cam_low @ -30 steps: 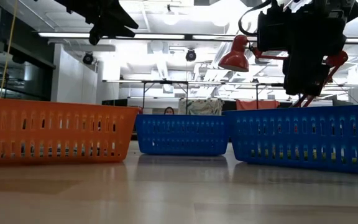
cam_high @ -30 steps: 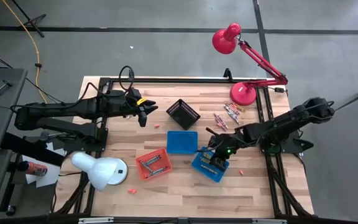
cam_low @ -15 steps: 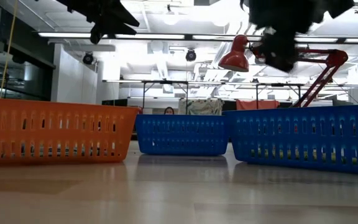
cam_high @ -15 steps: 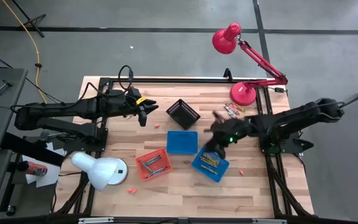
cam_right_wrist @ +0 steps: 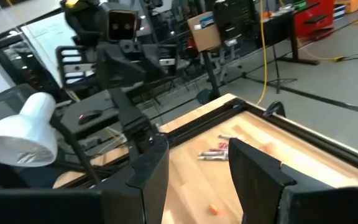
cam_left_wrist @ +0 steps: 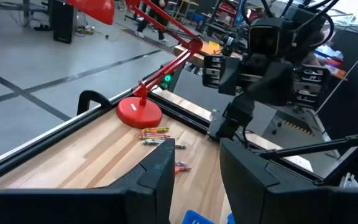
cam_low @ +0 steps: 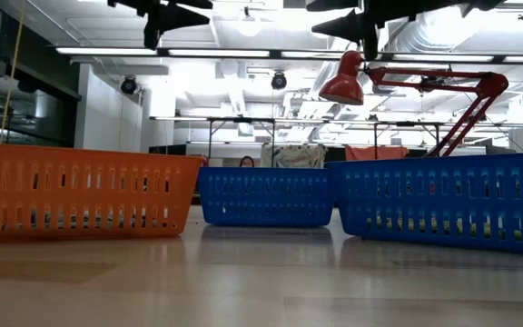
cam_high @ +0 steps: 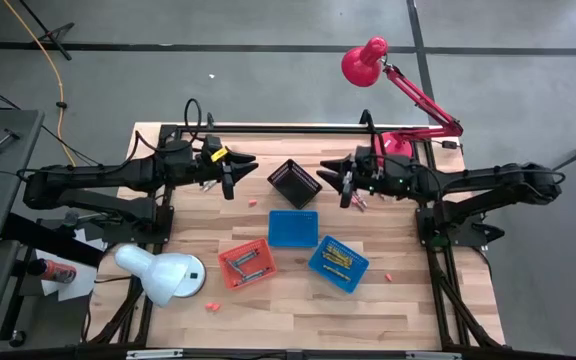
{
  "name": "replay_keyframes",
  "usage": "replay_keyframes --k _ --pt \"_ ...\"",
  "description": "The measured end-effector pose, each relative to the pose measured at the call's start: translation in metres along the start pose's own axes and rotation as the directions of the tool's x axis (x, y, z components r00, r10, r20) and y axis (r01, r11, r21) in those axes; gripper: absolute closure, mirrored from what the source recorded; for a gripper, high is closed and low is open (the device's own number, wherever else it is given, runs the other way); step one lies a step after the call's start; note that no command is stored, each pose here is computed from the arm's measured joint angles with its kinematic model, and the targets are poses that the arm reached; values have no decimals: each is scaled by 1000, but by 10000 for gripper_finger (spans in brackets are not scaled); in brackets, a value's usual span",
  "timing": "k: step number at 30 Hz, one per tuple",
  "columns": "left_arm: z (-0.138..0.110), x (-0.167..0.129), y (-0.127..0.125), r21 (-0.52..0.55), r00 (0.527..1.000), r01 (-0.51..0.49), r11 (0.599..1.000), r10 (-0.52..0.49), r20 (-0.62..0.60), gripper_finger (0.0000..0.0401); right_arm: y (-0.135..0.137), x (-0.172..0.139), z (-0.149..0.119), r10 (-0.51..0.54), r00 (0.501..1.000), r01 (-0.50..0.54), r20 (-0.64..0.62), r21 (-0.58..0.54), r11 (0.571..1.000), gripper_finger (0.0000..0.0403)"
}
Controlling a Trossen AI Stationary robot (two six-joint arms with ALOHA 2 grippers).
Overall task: Sort crayons
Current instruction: Put the yellow crayon into the right blue bin
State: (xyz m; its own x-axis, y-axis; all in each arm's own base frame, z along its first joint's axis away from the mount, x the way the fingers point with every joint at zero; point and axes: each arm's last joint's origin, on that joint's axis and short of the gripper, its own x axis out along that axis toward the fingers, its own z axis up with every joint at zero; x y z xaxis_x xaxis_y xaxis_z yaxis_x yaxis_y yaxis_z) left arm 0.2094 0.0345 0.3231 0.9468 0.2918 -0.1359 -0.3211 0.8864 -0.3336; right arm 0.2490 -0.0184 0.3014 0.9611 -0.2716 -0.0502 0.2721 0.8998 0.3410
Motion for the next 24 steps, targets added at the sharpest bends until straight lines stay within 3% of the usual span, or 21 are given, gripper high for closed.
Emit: replay_keyframes --k 9,13,16,20,22,24 --pt "0 0 0 1 1000 -1 1000 1 -2 288 -4 1 0 -24 1000 24 -8 -2 1000 245" --pt "-1 0 0 2 1000 -2 1000 2 -6 288 -17 -1 -18 -152 970 173 -192 97 980 245" --pt "-1 0 0 2 1000 -3 1000 3 -6 288 -37 -9 -44 -313 841 385 -441 83 919 245" --pt "-1 0 0 2 1000 -6 1000 6 -5 288 -61 -23 -75 -492 547 646 -677 -33 763 245" --pt "-1 0 0 2 1000 -6 1000 6 -5 288 -71 -27 -87 -534 406 712 -741 -110 694 245" --pt "-1 0 0 2 1000 -6 1000 6 -6 288 -78 -24 -96 -531 330 724 -780 -152 673 245"
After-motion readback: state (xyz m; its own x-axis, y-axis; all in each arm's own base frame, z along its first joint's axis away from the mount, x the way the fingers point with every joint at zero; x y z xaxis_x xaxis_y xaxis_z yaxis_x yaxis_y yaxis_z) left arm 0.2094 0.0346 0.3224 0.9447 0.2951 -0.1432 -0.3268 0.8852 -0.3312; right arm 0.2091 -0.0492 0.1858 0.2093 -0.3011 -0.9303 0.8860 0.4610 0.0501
